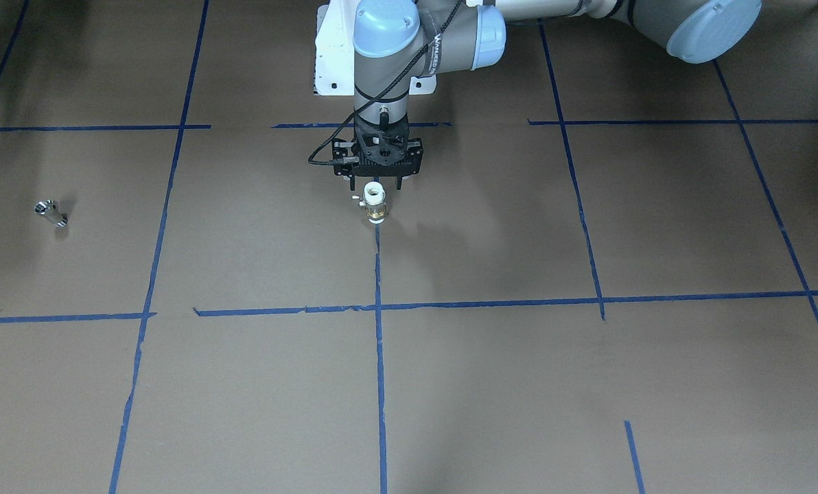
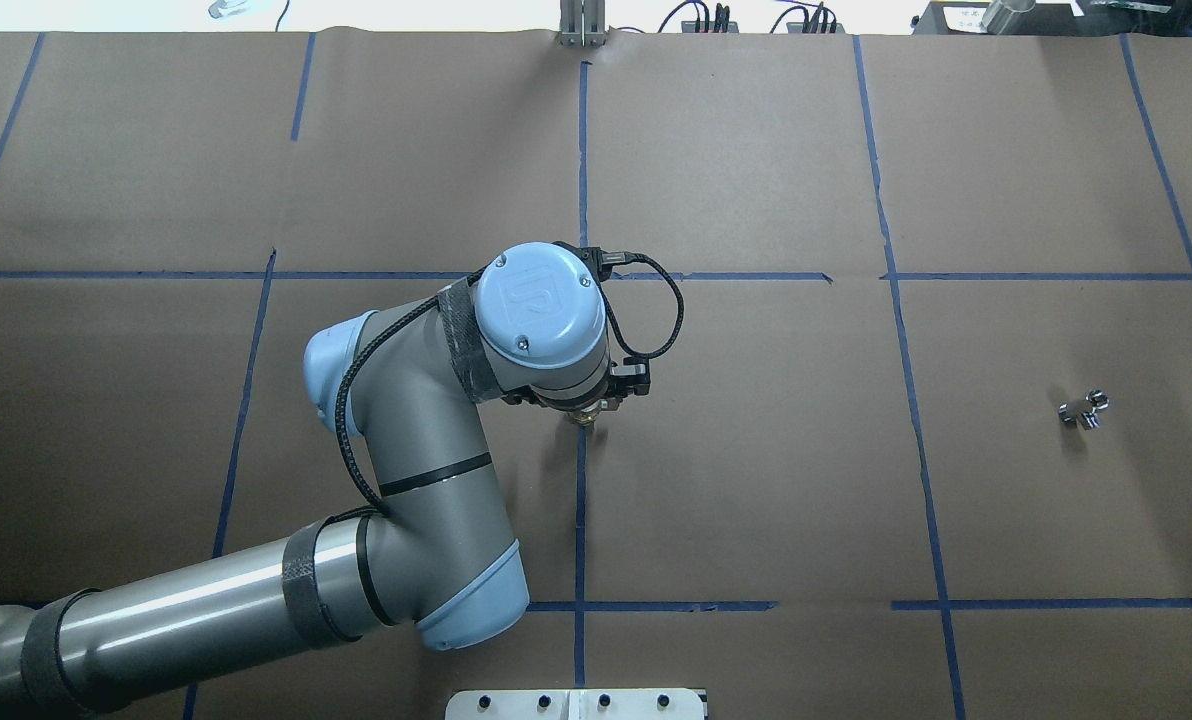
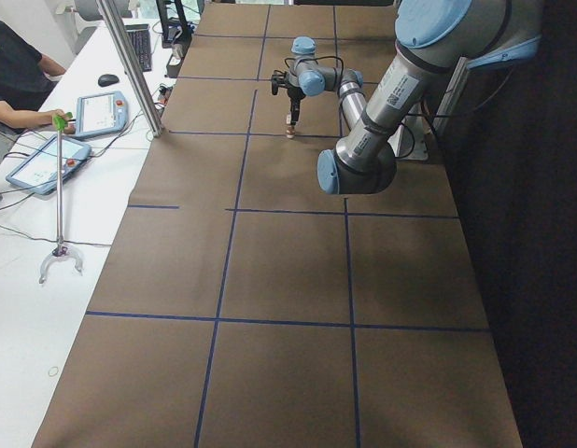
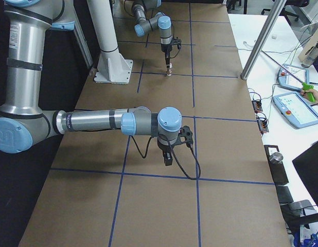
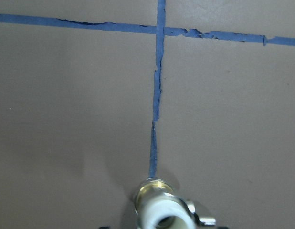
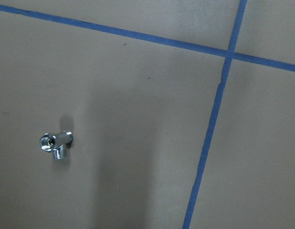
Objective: Assemble PPR valve and pipe with both arms
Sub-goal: 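Carry the white fitting with the left gripper to the table center, then grasp the chrome valve with the right gripper while the left holds the fitting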
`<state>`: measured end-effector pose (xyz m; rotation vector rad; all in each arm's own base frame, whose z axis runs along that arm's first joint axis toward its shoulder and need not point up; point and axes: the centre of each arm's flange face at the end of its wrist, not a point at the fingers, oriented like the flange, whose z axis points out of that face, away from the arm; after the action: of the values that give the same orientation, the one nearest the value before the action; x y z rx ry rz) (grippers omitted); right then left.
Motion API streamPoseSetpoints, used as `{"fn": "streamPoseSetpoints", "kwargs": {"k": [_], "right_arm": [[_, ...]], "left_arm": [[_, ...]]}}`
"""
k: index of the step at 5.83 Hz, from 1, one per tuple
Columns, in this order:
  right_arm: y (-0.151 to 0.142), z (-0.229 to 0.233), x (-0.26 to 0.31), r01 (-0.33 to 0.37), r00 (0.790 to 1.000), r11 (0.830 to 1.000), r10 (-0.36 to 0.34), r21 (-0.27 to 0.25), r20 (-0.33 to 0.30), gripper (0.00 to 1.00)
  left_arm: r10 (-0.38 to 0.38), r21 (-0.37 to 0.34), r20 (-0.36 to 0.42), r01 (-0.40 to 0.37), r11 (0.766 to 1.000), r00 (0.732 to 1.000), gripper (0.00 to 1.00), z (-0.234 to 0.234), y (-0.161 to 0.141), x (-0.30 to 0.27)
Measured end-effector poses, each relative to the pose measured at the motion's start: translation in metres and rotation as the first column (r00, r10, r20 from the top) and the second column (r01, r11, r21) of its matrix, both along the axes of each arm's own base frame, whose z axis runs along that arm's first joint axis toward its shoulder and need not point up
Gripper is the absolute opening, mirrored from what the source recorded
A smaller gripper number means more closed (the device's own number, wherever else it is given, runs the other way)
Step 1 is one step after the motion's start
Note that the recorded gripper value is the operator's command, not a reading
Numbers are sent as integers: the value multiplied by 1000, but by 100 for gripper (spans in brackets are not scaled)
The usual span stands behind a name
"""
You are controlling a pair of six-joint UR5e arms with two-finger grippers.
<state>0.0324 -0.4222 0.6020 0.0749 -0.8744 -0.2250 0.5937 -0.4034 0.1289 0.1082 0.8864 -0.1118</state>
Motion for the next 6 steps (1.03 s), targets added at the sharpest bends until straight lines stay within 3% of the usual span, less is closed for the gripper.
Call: {"fn": "streamPoseSetpoints", "kwargs": {"k": [2, 3, 6], "right_arm": [[-2, -9, -22, 32, 997, 999, -32, -1, 70, 100], [-6, -16, -45, 37, 997, 999, -38, 8, 72, 100], [4, -18, -146, -48, 999, 999, 48, 5, -19, 99]], "left_arm": [[-7, 15, -42, 8, 1000, 999, 87, -16, 4, -18], [-14, 26, -69, 15, 1000, 998, 87, -26, 6, -34], [-42, 40, -104, 46, 998, 994, 87, -15, 6, -81]]}}
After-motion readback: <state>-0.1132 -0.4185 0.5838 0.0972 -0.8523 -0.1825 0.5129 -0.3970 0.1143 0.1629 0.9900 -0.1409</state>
